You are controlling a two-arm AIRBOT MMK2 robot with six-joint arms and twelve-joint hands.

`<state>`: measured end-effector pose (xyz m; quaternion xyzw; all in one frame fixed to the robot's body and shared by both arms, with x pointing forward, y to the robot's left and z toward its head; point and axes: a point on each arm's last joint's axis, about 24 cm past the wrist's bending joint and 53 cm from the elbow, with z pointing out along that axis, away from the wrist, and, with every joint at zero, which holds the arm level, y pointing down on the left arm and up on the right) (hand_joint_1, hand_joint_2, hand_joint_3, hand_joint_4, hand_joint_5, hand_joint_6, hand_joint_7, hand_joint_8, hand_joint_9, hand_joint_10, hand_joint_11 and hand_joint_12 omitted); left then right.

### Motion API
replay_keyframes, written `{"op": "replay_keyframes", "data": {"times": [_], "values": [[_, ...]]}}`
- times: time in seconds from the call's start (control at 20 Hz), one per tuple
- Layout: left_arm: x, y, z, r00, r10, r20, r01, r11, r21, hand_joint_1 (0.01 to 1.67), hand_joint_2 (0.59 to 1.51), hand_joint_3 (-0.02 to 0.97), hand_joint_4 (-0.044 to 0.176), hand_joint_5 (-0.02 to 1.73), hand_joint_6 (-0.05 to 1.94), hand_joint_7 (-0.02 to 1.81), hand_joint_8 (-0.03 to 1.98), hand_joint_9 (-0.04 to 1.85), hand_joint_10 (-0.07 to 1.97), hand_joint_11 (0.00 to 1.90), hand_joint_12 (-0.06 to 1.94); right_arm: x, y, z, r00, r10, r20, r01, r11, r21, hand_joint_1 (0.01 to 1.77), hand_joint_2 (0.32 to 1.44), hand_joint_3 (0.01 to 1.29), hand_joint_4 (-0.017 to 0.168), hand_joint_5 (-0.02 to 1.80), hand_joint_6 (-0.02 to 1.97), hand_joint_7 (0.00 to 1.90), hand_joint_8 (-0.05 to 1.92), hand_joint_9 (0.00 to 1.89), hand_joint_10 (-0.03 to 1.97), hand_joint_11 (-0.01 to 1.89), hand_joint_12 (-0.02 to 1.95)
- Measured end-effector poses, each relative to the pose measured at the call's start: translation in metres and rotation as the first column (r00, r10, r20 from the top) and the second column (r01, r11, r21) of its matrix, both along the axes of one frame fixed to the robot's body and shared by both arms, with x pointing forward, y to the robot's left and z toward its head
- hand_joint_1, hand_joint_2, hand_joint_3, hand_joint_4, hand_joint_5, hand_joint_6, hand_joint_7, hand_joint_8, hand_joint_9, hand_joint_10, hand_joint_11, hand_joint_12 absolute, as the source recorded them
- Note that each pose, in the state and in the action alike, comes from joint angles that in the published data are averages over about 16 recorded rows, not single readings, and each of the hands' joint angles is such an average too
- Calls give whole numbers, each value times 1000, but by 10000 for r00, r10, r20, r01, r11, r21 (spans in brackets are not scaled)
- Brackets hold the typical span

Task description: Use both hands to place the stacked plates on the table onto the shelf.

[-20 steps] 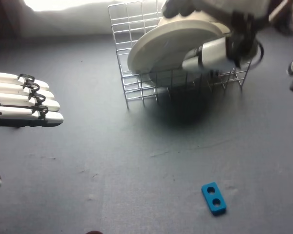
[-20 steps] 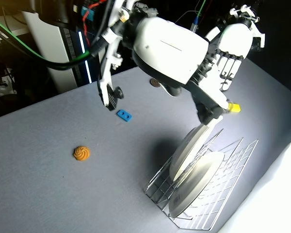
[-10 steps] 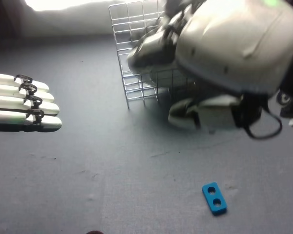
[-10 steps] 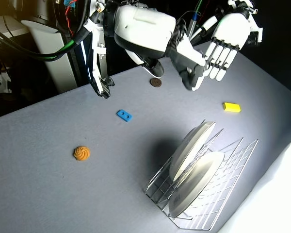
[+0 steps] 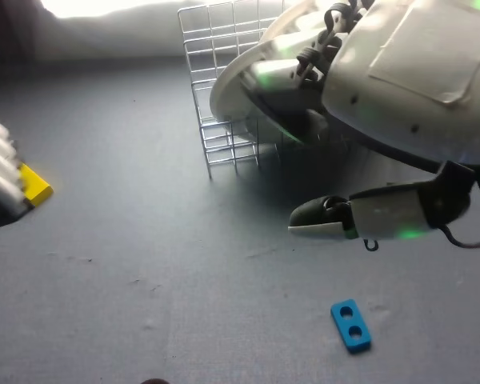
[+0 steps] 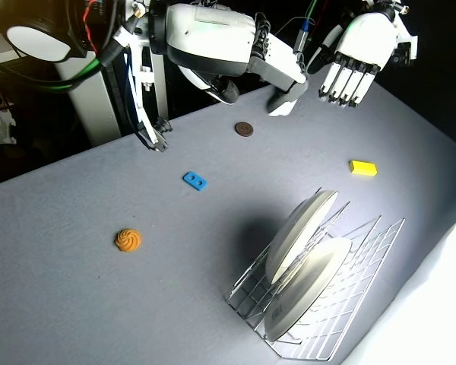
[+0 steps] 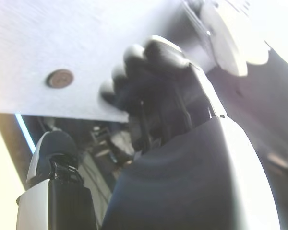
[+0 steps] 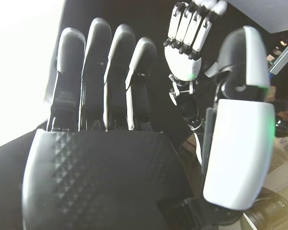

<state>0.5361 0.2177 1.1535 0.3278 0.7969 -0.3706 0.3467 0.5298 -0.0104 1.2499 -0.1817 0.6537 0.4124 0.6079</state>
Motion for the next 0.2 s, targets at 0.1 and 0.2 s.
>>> {"op": "replay_keyframes", "data": {"times": [0.1,0.2], "values": [[0,-1,1,10000,-41,39,41,10000,6,427,1166,14,5,925,1435,970,1460,944,1433,847,1734,0,-3,1,10000,-64,56,64,10000,-55,813,963,32,11,842,1316,928,1315,935,1328,785,1762],[-1,-2,3,9999,-84,72,84,10000,-10,503,1161,13,6,1051,1703,1084,1725,1052,1709,1010,1898,0,-5,1,9998,-117,130,119,9999,-124,772,966,35,12,861,1584,944,1580,957,1598,899,1854]]}}
